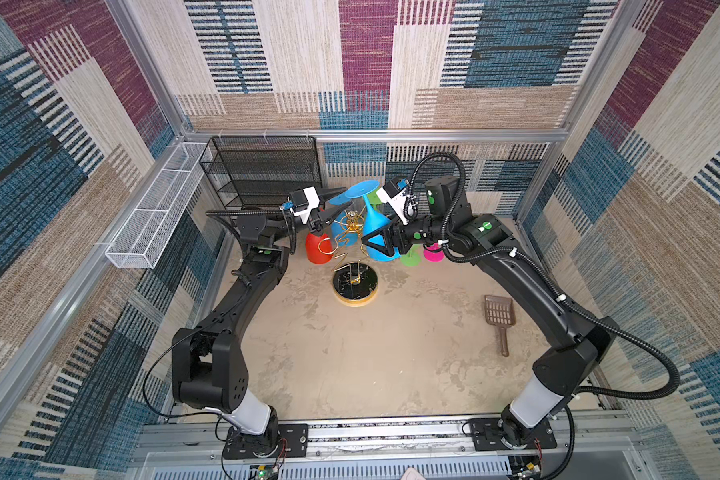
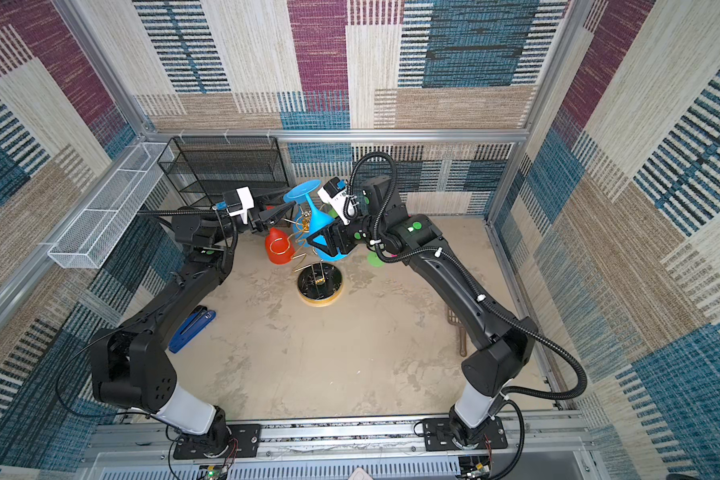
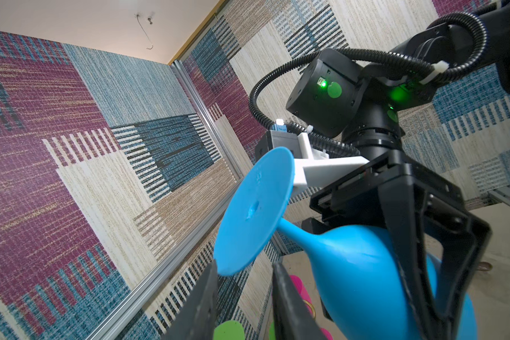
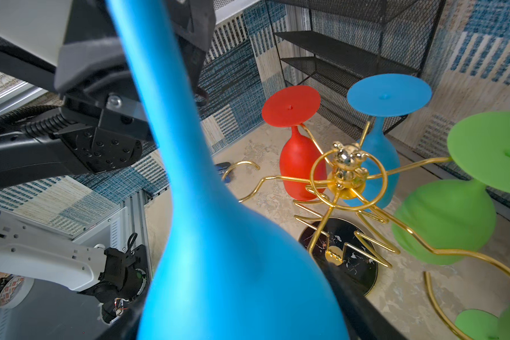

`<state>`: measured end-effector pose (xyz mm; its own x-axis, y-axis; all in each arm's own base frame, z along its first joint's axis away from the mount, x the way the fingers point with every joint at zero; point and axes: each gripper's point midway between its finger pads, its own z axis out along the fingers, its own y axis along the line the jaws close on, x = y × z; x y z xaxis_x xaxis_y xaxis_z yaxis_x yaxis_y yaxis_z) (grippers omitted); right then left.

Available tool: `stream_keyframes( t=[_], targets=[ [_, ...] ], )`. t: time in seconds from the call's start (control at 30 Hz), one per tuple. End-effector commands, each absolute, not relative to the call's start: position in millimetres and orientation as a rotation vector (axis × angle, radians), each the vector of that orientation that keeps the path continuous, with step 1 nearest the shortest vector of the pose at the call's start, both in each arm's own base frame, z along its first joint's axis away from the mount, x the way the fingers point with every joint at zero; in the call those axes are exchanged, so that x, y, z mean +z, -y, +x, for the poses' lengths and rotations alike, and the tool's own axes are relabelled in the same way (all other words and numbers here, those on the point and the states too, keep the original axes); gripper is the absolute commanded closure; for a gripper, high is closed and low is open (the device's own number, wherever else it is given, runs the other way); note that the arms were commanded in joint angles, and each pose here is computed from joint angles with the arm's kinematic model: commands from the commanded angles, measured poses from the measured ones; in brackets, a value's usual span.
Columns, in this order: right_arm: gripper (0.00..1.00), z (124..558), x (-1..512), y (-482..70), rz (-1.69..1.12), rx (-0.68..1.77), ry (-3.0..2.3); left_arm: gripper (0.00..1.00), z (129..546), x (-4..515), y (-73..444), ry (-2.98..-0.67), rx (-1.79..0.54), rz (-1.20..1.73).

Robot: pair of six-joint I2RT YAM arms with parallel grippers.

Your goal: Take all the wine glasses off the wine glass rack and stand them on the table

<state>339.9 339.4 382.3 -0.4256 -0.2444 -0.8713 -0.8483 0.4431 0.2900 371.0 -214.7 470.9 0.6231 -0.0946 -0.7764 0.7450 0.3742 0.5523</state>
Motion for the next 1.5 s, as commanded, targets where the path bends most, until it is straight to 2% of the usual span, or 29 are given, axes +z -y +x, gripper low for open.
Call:
stream_keyframes(
  t=[0.0, 0.33, 0.63, 0.77, 0.87, 1.0, 1.4, 1.47],
  targets=[
    [0.57, 337, 384, -344, -0.930, 1.020, -1.904, 0.66, 367, 479, 216, -0.666, -0.549, 1.077],
    [0.57, 337, 378, -346, -0.927, 1.046, -1.919, 0.69, 359, 475, 225, -0.631, -0.548, 1.122],
    [0.57, 334, 375, -346, -0.927, 1.063, -1.939, 0.79, 354, 478, 228, -0.600, -0.507, 1.128],
    [0.58, 331, 374, -345, -0.928, 1.071, -1.941, 0.79, 352, 480, 228, -0.589, -0.494, 1.128],
    [0.59, 329, 374, -345, -0.930, 1.076, -1.942, 0.73, 352, 480, 228, -0.588, -0.488, 1.130],
    [0.59, 328, 373, -344, -0.925, 1.079, -1.941, 0.70, 351, 479, 228, -0.582, -0.484, 1.136],
    [0.60, 325, 371, -344, -0.925, 1.092, -1.953, 0.74, 350, 477, 235, -0.564, -0.470, 1.147],
    [0.60, 325, 370, -344, -0.924, 1.092, -1.953, 0.79, 350, 477, 235, -0.561, -0.467, 1.147]
  ],
)
